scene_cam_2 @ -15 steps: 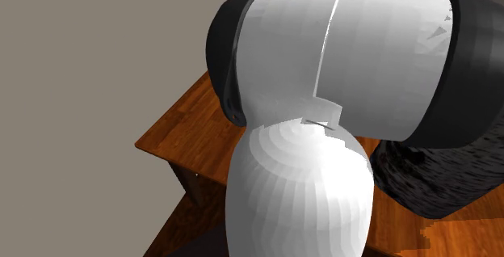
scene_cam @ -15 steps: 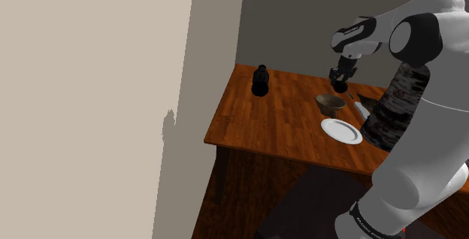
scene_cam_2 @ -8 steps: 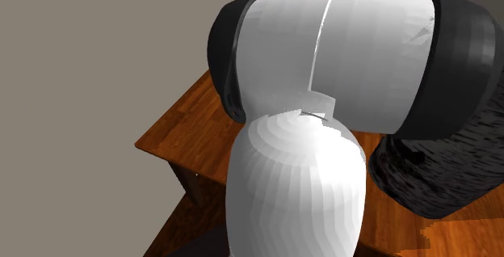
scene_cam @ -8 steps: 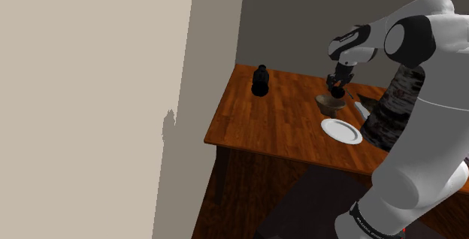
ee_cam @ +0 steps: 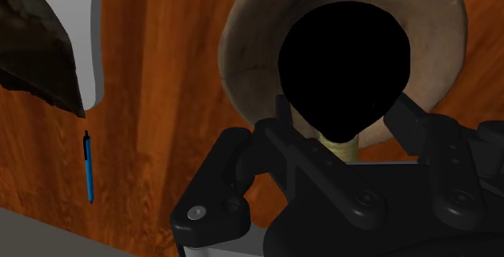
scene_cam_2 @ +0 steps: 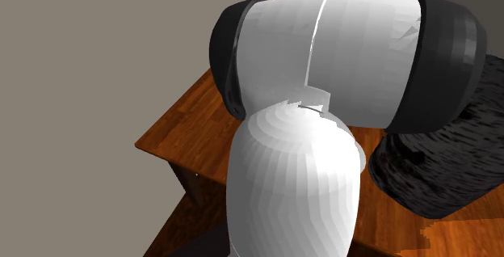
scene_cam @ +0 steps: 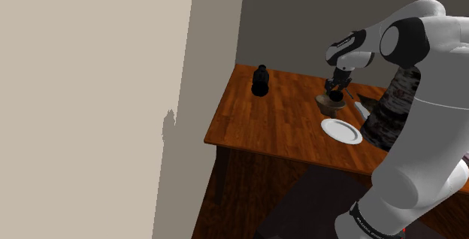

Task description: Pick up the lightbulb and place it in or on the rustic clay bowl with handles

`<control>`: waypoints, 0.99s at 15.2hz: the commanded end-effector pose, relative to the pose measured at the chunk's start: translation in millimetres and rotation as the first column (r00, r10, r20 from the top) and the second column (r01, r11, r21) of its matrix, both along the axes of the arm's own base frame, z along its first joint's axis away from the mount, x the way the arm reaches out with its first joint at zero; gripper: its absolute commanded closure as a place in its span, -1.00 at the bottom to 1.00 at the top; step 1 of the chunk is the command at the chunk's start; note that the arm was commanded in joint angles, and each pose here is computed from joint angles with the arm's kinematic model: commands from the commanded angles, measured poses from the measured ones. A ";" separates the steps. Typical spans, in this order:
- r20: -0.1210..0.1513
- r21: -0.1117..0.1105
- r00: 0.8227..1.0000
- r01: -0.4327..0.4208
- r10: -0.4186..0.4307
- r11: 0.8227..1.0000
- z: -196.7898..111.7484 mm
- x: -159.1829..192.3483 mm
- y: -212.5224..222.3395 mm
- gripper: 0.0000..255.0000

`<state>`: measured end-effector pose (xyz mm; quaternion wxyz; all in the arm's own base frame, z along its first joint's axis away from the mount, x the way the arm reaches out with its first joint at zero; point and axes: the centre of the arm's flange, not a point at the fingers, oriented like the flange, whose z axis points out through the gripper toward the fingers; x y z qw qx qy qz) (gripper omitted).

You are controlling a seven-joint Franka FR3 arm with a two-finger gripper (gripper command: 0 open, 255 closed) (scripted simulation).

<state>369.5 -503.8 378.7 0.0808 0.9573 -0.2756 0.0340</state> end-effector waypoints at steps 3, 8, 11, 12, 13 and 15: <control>0.000 0.000 1.000 0.000 0.000 1.000 0.0 0.0 0.0 1.00; 0.000 0.000 1.000 0.000 0.000 1.000 0.0 0.0 0.0 -1.00; 0.000 0.000 1.000 0.000 0.000 1.000 26.0 -0.5 4.5 -1.00; 0.000 0.000 1.000 0.000 0.000 1.000 39.0 -0.8 6.8 -1.00; 0.000 0.000 1.000 0.000 0.000 1.000 49.2 -1.0 8.6 -1.00; 0.000 0.000 1.000 0.000 0.000 1.000 49.2 -1.1 8.6 -1.00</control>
